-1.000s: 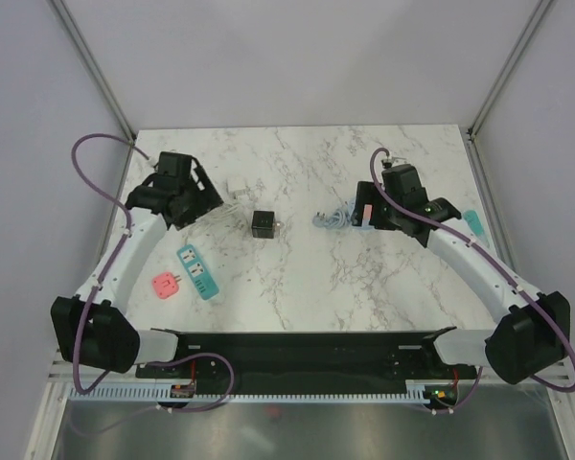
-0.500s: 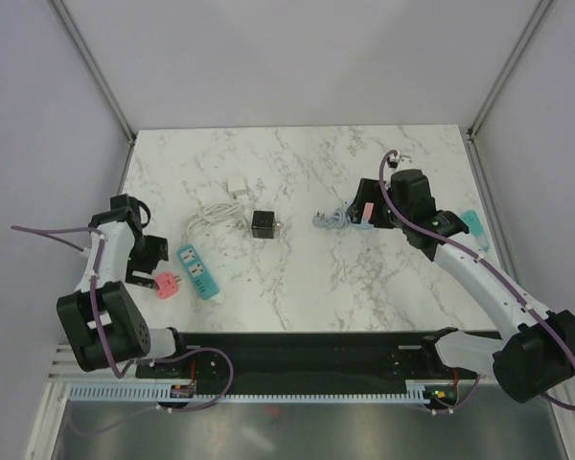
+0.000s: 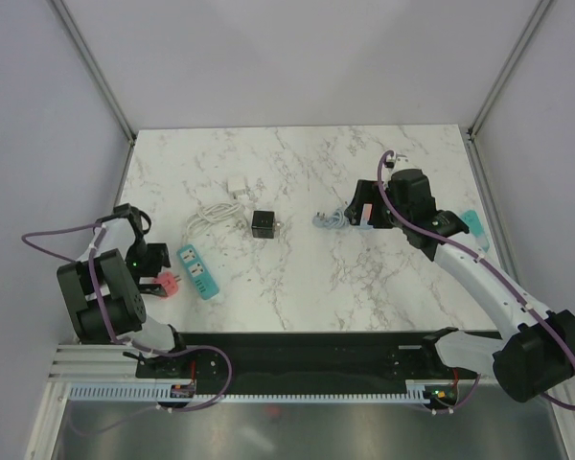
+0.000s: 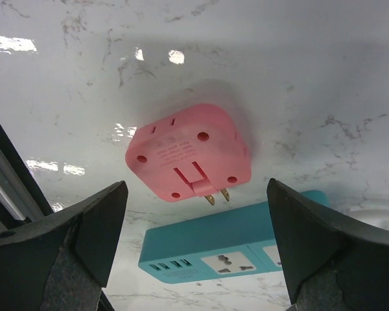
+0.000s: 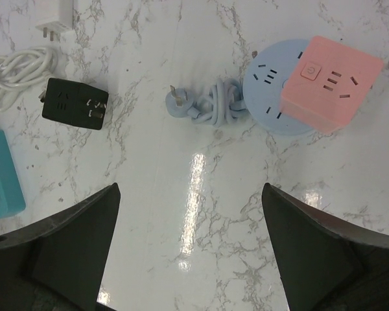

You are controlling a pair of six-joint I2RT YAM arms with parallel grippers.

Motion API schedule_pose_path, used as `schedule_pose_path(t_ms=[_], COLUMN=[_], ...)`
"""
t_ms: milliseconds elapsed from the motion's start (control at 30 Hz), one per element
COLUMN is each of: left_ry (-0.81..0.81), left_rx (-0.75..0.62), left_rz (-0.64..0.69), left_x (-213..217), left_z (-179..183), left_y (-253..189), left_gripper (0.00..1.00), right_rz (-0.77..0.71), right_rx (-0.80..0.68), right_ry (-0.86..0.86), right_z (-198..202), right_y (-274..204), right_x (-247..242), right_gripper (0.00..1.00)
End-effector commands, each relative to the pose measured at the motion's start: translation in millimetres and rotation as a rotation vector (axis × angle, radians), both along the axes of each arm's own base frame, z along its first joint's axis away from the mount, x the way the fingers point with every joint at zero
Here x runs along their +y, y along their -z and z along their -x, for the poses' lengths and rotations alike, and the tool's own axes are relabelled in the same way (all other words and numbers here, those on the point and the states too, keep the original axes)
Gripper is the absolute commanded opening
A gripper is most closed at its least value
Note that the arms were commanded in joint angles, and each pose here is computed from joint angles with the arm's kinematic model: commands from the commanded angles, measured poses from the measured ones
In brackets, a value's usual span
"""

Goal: Insert the plug

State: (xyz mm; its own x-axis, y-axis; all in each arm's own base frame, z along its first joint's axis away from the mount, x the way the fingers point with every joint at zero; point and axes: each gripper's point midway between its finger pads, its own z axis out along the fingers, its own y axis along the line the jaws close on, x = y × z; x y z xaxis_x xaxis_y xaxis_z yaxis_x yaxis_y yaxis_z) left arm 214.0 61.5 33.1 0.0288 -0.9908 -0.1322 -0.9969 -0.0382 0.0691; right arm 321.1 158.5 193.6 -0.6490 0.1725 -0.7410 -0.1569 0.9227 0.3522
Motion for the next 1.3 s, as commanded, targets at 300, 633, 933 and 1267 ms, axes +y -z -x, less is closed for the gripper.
schedule_pose_path(t_ms=[300, 633, 933, 1267], left_ry=[-0.222, -0.235, -0.132, 0.609], left_rx=[0.001, -0.015, -0.164, -0.498], left_rz=[-0.035, -0.071, -0.221, -0.566], left_x=[14, 18, 44, 28], left_z=[7, 11, -4, -88], left_y=[20, 19, -29, -168], left_gripper=[0.95, 0.70, 0.32, 0.02], right_rz=[-0.033, -0.041, -0.101, -0.082], right_rx=[-0.069, -0.072, -0.077, -0.046], right_ry=[-0.042, -0.049, -0.087, -0.068], right_z=[-3, -3, 9, 5], right_y=[-22, -26, -42, -63], right_x=[7, 9, 16, 15], right_gripper=[0.98, 0.98, 0.98, 0.93])
